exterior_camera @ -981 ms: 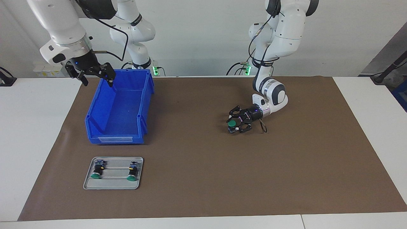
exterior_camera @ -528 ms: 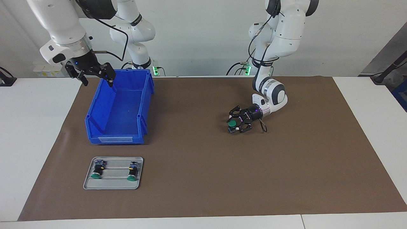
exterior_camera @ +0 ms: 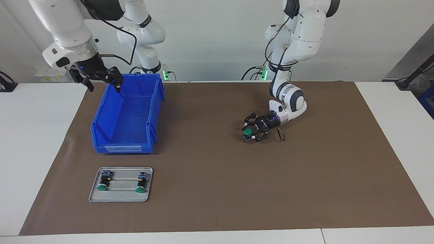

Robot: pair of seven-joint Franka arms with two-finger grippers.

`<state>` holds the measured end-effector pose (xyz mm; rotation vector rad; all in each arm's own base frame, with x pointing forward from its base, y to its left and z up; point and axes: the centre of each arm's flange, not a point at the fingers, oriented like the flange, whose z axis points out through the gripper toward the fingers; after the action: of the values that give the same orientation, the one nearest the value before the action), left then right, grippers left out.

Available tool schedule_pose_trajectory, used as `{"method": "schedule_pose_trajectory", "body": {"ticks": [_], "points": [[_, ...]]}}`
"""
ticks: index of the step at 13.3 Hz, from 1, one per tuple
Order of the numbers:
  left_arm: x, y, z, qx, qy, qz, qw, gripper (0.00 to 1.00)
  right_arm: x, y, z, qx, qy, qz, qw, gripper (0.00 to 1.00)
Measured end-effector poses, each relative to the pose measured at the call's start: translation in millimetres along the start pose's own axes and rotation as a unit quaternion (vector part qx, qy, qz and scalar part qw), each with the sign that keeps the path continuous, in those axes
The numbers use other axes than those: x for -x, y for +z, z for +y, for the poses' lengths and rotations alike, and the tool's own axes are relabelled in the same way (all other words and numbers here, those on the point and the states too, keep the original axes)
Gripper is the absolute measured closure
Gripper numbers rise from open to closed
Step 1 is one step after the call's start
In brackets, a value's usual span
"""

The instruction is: Place and press button with both arms

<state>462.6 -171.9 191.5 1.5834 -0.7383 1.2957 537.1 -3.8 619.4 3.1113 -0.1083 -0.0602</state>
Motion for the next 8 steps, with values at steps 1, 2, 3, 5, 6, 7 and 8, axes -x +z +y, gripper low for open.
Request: {"method": "schedule_pose_trajectory", "body": {"ticks": [1, 2, 3, 5, 6, 7, 8], "points": [[-0.1, -1.1, -0.9, -0.002, 0.000, -0.001, 1.000, 0.48, 0.0, 0.0, 0.0, 0.000, 0.000, 0.000, 1.000, 0.00], [0.0, -1.7, -1.4, -0.003, 0.000, -0.001, 1.000, 0.41, 0.0, 0.0, 0.0, 0.000, 0.000, 0.000, 1.000, 0.00], [0.0, -1.9, -1.6, -0.003, 0.000, -0.001, 1.000, 0.41, 0.0, 0.0, 0.0, 0.000, 0.000, 0.000, 1.000, 0.00], [-0.1, -2.3, -2.0, -0.004, 0.000, -0.001, 1.000, 0.40, 0.0, 0.0, 0.0, 0.000, 0.000, 0.000, 1.000, 0.00], [-0.1, -2.6, -2.3, -0.004, 0.000, -0.001, 1.000, 0.40, 0.0, 0.0, 0.0, 0.000, 0.000, 0.000, 1.000, 0.00], [-0.2, -2.8, -2.4, -0.004, -0.001, -0.001, 1.000, 0.40, 0.0, 0.0, 0.0, 0.000, 0.000, 0.000, 1.000, 0.00], [-0.2, -2.8, -2.5, -0.004, -0.003, -0.001, 1.000, 0.40, 0.0, 0.0, 0.0, 0.000, 0.000, 0.000, 1.000, 0.00]]}}
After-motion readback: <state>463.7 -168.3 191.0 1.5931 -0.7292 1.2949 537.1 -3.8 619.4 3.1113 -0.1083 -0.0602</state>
